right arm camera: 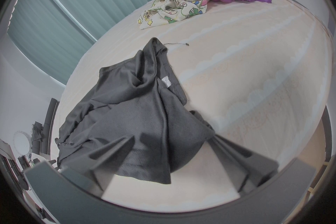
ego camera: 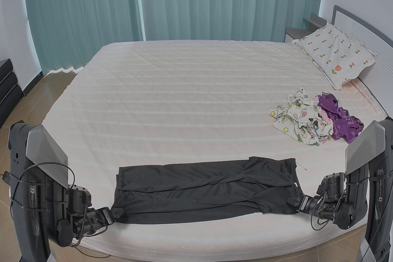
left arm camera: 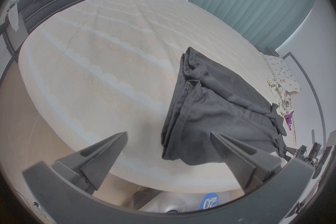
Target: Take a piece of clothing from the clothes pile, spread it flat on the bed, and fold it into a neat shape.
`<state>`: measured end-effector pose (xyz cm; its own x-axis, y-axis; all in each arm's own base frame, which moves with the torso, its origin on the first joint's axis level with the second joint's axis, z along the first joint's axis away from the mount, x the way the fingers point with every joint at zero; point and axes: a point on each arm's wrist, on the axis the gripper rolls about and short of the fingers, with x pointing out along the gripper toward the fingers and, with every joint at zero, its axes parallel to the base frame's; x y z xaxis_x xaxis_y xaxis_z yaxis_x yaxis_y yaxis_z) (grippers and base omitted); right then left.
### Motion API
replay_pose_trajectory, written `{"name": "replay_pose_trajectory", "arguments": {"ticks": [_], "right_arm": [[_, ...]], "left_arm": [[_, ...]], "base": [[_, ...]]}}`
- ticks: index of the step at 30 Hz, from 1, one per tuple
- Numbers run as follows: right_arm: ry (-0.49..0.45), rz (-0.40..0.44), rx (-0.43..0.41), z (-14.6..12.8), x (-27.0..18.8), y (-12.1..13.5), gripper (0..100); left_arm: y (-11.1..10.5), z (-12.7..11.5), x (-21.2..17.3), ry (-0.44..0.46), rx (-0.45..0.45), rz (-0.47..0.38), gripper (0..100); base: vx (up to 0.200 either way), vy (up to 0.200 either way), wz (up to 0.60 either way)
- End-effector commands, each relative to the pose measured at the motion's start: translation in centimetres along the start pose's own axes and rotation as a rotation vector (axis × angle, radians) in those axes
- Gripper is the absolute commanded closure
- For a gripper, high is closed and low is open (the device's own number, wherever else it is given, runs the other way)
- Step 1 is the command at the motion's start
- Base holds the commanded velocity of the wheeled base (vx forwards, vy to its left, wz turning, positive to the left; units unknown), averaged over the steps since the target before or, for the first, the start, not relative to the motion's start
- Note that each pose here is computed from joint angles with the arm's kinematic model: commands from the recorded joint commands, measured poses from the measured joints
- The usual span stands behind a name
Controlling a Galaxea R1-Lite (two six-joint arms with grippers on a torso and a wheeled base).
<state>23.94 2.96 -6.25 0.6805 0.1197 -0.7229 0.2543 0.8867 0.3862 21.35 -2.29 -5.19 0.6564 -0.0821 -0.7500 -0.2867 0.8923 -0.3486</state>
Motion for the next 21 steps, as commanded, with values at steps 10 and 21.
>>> {"name": "replay_pose_trajectory", "arguments": {"ticks": [10,21], "right_arm": [[-0.160,0.070,0.076,3.7,-2.1,-1.2,0],[-0.146,0.104,0.114,4.2,-2.0,-2.2,0]], "left_arm": [[-1.3,8.1,-1.6,-0.251,-0.144,-0.279,0],[-4.8,15.6,4.8,-0.107,-0.270,-0.235,0]], "base": [[0.000,0.000,0.00],[0.000,0.000,0.00]]}}
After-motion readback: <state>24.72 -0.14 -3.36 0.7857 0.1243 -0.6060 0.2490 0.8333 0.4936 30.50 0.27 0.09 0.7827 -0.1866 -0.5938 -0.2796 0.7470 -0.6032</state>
